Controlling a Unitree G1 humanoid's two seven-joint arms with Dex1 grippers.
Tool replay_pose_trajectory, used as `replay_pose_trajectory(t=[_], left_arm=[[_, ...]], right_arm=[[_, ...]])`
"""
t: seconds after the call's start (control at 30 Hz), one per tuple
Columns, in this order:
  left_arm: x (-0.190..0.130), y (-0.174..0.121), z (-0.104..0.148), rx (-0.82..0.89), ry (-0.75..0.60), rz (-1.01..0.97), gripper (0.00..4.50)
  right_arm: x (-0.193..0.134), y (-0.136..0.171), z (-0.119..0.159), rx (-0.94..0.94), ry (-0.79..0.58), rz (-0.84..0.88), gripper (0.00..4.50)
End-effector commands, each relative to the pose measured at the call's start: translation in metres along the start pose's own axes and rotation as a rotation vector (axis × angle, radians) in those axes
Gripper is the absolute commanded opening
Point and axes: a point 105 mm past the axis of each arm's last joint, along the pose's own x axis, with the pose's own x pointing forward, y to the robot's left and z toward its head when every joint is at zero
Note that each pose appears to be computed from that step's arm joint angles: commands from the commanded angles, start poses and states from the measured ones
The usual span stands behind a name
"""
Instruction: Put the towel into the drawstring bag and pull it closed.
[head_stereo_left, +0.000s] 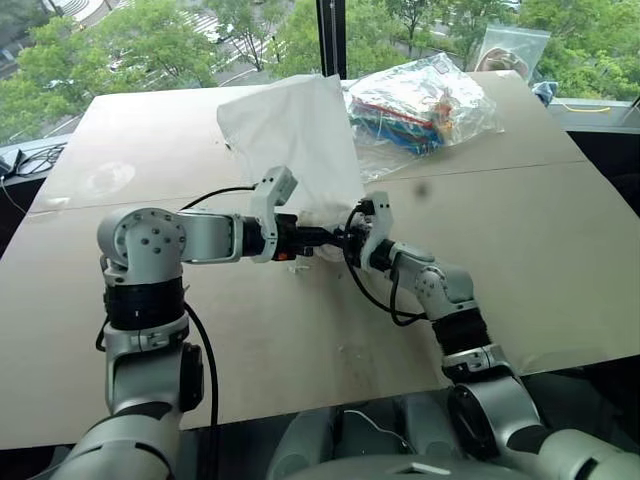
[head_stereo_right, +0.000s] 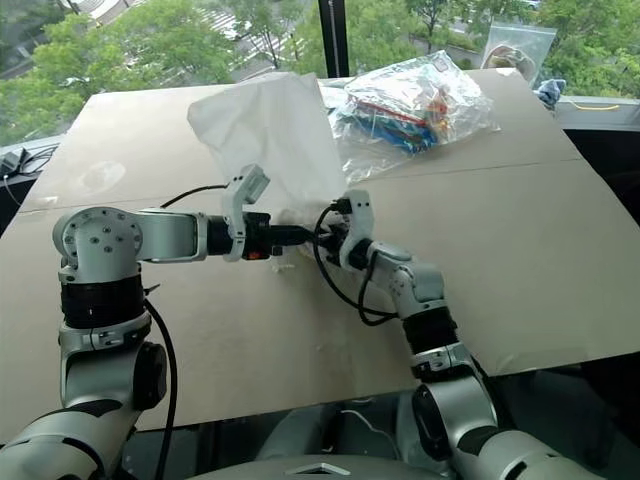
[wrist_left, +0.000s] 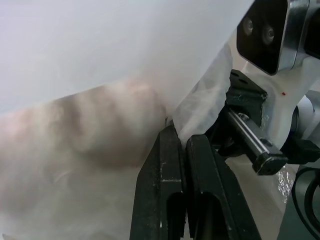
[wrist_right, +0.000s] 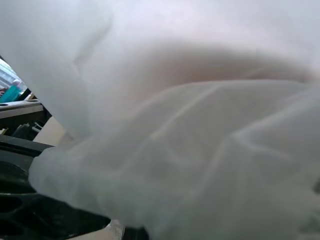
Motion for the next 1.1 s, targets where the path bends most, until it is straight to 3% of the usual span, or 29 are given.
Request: replay_pose_trajectory(t=[0.03, 0.27, 0.53, 0.77, 0.87, 1.1], left_arm=[[-0.012, 0.001, 0.021, -0.019, -0.088, -0.006, 0.0], [-0.019, -0.016, 0.041, -0.124, -0.125, -0.201, 0.0], [-0.02, -0.023, 0.04, -0.219, -0.079, -0.281, 0.0], [-0.016, -0.028, 0.02, -0.252, 0.003, -0.272, 0.0], [-0.015, -0.021, 0.012, -0.293, 0.007, -0.229, 0.0], [-0.019, -0.013, -0.007, -0.306, 0.027, -0.197, 0.0]], right_arm=[[0.008, 0.019, 0.019, 0.026, -0.079, 0.087, 0.03], [-0.02, 0.037, 0.022, 0.073, -0.029, 0.231, 0.03], [-0.061, 0.048, 0.049, 0.207, -0.045, 0.3, 0.03], [-0.043, 0.035, 0.04, 0.314, -0.041, 0.185, 0.03], [-0.032, 0.033, 0.04, 0.398, -0.082, 0.188, 0.03], [-0.027, 0.041, 0.084, 0.683, -0.348, 0.348, 0.03]])
